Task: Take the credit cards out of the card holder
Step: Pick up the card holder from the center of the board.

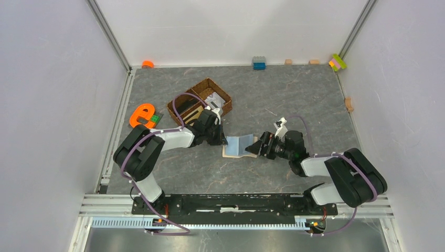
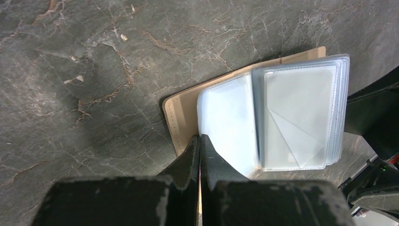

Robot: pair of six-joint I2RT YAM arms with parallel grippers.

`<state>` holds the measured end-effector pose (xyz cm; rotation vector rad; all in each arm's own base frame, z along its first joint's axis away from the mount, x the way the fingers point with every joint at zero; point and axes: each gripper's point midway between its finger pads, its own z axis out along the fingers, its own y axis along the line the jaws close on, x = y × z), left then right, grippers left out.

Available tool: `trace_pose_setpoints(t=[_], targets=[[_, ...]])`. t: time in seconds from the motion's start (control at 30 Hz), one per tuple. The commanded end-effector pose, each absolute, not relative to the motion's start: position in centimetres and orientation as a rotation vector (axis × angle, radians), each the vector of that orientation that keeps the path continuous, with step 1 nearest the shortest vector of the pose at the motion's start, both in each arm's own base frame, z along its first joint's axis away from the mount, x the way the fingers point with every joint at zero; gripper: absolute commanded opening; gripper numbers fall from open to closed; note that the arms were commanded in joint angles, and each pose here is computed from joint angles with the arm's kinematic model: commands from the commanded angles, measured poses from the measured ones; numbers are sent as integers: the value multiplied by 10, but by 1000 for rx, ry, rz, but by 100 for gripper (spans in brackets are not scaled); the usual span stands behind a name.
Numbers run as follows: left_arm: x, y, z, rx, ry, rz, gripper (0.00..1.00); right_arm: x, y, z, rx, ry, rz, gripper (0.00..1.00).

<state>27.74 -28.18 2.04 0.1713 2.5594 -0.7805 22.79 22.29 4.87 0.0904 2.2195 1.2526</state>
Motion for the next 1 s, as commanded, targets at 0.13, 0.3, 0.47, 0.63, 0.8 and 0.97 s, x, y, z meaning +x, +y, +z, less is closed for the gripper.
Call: trace_pose_setpoints(t=[0.13,0.3,0.47,0.63,0.8,0.97], targets=[[260,-277,4,169,2643,-770,2,215,240,63,90,2188,1443,98],[261,-276,5,168,2637,-769,2,207,247,70,125,2210,1540,98],[263,-275,7,161,2629,-761,2,215,232,56,218,2299,1358,98],[264,-274,8,158,2622,-754,2,211,228,51,298,2355,1337,98],[264,-275,8,158,2622,-754,2,203,228,51,364,2355,1377,98],[265,-273,8,151,2622,-751,2,195,225,58,418,2294,1428,98]])
